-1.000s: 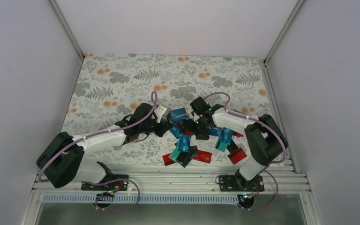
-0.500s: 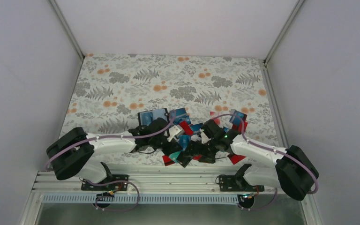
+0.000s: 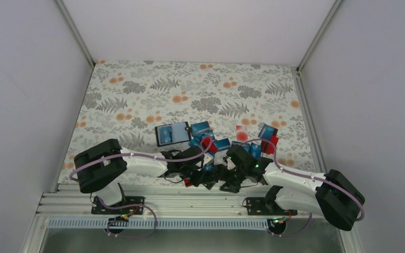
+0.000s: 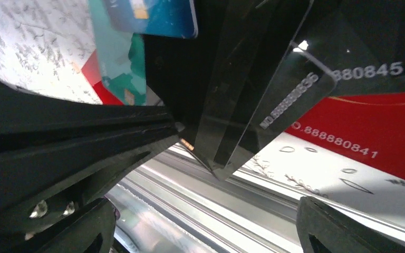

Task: Put the credit cards into the card holder

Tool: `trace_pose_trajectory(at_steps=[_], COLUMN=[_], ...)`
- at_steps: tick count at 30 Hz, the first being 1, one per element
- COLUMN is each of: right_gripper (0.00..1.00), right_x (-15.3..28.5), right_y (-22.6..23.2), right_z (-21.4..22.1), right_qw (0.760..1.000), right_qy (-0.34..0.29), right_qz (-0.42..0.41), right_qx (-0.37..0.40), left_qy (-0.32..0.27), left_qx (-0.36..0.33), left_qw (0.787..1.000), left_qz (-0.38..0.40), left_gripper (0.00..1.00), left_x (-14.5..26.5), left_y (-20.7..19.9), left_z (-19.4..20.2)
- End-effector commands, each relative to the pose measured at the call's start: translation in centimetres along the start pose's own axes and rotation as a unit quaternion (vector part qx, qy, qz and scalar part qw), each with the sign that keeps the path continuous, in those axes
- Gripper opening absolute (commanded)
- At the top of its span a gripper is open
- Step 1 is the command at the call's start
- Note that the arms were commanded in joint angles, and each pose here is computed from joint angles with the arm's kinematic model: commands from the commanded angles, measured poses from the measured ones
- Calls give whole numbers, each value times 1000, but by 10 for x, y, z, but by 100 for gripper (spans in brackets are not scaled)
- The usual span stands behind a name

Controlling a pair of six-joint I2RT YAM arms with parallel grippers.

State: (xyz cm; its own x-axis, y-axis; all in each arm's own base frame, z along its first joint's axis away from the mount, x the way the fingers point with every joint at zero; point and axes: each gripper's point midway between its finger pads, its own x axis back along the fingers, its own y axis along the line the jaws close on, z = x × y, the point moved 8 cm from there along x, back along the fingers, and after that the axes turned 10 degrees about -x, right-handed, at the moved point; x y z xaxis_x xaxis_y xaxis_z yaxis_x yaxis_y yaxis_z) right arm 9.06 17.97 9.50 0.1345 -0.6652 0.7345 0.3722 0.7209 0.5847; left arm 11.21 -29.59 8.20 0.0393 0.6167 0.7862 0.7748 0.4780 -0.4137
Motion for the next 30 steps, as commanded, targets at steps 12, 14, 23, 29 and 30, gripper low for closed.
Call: trace_pose_trajectory(at_steps=[12, 14, 23, 29, 30], right_gripper=[55, 52, 39, 28, 27], right_x=[-23, -26, -27, -17, -14], right_y=[-27, -27, -21, -10, -7], right_z=[-4, -5, -9, -12, -12], right_qw=[998, 998, 996, 995, 995], right_qy=[5, 11, -3, -34, -40], right_qz=[-21, -22, -46, -74, -79], right_qx=[-55, -56, -72, -59, -53], left_qy=[14, 13, 18, 13, 10], left_qx=[99, 98, 104, 103, 102], left_qw=[995, 995, 992, 991, 990], left_qz=[9, 22, 72, 89, 95], left_gripper=[3, 2, 2, 2, 2], left_x=[-9, -9, -10, -9, -8], left_y=[-5, -7, -15, -17, -19], left_z=[11, 12, 14, 13, 12])
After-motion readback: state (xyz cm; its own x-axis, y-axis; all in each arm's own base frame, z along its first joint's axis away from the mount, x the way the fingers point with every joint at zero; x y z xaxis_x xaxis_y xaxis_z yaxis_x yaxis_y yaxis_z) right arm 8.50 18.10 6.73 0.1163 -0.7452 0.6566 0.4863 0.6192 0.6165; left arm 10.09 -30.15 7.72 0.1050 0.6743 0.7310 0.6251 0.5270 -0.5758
